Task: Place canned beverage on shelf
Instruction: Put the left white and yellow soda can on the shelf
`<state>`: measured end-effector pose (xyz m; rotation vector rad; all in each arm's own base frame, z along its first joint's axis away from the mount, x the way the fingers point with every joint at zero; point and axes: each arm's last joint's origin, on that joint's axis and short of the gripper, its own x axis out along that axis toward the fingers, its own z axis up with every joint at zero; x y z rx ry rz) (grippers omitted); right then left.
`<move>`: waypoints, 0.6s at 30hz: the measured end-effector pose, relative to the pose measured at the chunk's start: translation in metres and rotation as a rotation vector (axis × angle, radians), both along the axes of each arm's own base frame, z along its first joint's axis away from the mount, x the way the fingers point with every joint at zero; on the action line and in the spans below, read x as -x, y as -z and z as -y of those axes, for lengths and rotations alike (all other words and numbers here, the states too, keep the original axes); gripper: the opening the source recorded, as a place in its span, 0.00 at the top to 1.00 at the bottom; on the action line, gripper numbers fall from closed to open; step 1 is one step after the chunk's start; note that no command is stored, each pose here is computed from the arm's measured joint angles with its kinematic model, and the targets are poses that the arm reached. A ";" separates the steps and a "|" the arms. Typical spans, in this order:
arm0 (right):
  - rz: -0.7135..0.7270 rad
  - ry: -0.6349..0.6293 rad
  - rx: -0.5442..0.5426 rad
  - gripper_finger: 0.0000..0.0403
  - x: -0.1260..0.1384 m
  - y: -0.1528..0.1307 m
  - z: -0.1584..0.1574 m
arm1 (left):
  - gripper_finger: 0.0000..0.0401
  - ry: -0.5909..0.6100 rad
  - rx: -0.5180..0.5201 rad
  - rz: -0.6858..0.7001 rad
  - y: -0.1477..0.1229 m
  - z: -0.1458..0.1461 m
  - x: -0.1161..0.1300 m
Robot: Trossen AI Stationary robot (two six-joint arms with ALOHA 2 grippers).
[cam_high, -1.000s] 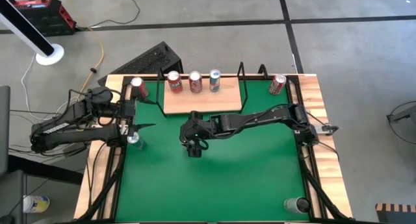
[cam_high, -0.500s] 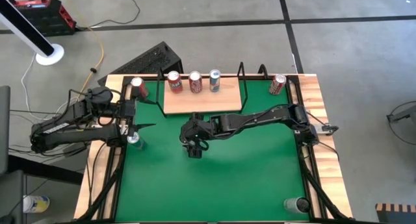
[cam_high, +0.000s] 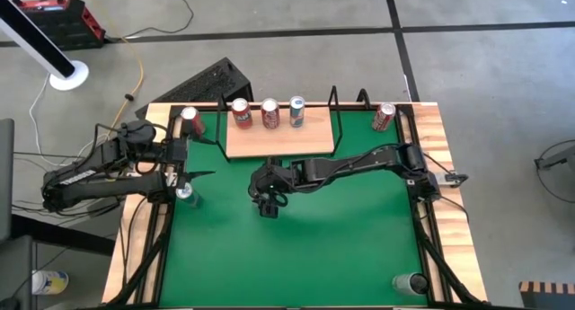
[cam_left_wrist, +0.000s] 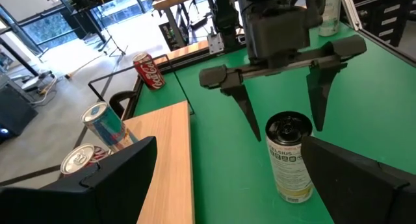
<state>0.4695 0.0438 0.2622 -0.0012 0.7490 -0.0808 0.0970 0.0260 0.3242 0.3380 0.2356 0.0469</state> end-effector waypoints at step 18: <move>-0.035 -0.022 -0.086 0.25 0.001 0.002 0.008 | 0.09 0.001 -0.003 0.000 0.000 0.000 0.000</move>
